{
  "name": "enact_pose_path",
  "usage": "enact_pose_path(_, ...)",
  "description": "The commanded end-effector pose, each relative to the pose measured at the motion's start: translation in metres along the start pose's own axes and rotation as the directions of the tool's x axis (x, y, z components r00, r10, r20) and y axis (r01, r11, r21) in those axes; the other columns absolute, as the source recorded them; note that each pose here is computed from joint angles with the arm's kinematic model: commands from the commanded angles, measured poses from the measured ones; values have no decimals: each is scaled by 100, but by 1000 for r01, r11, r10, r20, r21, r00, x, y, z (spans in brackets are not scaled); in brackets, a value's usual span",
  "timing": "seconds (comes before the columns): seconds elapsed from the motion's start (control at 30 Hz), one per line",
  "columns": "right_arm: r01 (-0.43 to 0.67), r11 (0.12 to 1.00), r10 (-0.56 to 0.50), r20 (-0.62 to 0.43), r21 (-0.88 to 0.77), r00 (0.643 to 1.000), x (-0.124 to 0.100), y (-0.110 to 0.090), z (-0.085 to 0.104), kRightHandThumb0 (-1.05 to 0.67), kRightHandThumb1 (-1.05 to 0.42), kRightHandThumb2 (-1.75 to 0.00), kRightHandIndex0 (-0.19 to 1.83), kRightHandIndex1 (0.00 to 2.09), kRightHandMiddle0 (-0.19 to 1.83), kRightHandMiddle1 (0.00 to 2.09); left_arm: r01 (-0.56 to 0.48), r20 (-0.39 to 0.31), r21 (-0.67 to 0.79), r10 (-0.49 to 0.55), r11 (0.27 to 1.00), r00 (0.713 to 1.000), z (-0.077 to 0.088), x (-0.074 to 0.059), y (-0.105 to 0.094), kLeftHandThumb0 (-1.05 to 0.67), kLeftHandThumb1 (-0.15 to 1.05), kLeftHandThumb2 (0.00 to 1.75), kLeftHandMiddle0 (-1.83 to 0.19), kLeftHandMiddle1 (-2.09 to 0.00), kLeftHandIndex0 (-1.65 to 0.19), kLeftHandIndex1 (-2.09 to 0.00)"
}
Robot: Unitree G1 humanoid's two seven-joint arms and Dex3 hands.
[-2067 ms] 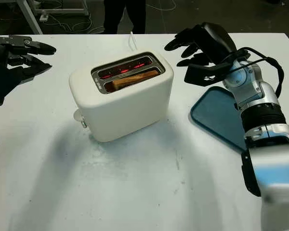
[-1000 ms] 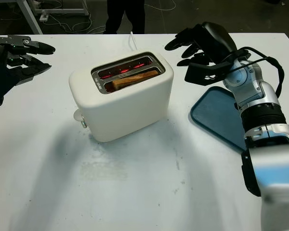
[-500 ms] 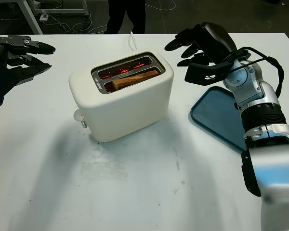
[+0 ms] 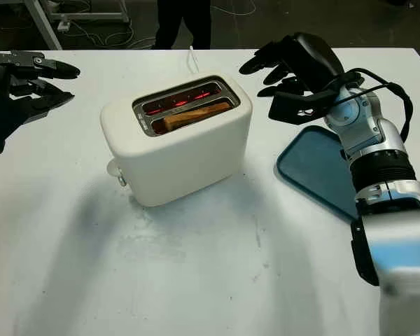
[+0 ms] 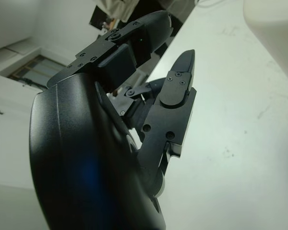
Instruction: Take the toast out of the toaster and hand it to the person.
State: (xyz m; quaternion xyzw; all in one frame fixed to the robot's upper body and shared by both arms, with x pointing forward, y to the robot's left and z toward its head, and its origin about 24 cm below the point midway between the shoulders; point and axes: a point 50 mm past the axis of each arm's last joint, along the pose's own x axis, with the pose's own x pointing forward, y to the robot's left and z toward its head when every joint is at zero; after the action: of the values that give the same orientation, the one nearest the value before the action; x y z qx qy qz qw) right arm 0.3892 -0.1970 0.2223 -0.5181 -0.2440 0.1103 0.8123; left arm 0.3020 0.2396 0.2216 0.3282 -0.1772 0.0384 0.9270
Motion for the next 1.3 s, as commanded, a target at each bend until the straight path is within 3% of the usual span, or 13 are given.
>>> enact_pose_path(0.0,7,1000,-7,-3,2,1000,-3,-2,-2,0,-67,0,131,3,110,0,-2,-12,6,2,1000,1000,-2,-3,-1,-11,85,0,-80,-86,-98,-24)
enact_pose_path(1.13,13,1000,-13,-2,-8,1000,-3,-2,-2,1,-66,0,133,2,111,0,8,15,8,-8,1000,1000,-2,-1,-1,-11,85,0,-83,-88,-99,-24)
enact_pose_path(1.27,12,1000,-12,0,-10,1000,-3,-2,-2,1,-66,0,134,2,112,0,2,-9,12,-2,1000,1000,-1,-2,-1,-12,85,0,-81,-87,-98,-24)
